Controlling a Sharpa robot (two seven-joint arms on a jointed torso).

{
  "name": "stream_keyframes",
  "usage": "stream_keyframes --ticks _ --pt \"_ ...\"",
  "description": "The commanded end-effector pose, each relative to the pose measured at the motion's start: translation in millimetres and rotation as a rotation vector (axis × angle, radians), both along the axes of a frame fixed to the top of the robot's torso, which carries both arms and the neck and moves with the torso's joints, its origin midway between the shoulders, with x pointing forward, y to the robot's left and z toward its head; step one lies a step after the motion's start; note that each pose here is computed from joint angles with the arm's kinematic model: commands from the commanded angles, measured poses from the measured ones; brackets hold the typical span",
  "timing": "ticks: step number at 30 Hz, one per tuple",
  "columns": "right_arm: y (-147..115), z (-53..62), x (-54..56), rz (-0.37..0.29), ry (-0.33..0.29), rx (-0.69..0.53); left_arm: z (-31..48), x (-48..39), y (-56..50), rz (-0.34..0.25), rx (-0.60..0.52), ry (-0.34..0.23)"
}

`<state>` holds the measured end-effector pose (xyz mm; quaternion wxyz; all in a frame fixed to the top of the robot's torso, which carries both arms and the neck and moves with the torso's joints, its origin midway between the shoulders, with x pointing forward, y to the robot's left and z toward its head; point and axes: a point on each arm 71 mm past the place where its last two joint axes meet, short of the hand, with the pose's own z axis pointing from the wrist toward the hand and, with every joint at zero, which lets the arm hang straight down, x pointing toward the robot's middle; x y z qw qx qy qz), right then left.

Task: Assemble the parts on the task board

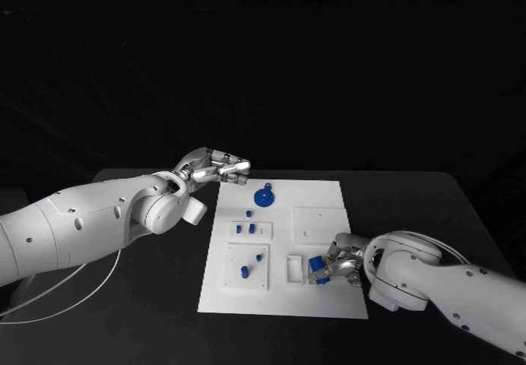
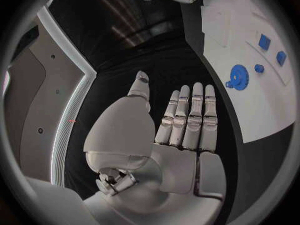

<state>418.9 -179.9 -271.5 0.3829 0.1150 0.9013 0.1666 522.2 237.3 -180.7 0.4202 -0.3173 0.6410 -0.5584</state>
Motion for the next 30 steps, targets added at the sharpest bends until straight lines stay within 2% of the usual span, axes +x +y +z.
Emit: stream_keyframes --ticks 1,5,10,19,25,30 --pt "-12.0 -11.0 -3.4 -0.063 0.021 -0.060 0.6 -0.4 -1.9 -0.011 -0.011 0.001" --pt "-12.7 -6.1 -6.4 -0.088 0.031 -0.018 0.3 -0.1 -0.4 -0.008 -0.009 0.003" --pt "-12.3 8.4 -6.0 -0.099 0.028 0.025 0.0 0.3 1.7 -0.003 -0.006 0.006" --pt "-4.4 29.7 -5.5 -0.071 0.019 0.062 -0.5 0.6 1.6 -0.004 -0.003 0.009" --pt "3.2 32.9 -4.4 -0.042 0.031 0.066 -0.9 0.3 0.1 -0.013 0.004 0.009" --pt "10.1 29.4 -2.2 -0.004 0.052 0.046 -1.2 0.3 -1.1 -0.017 0.008 0.010"
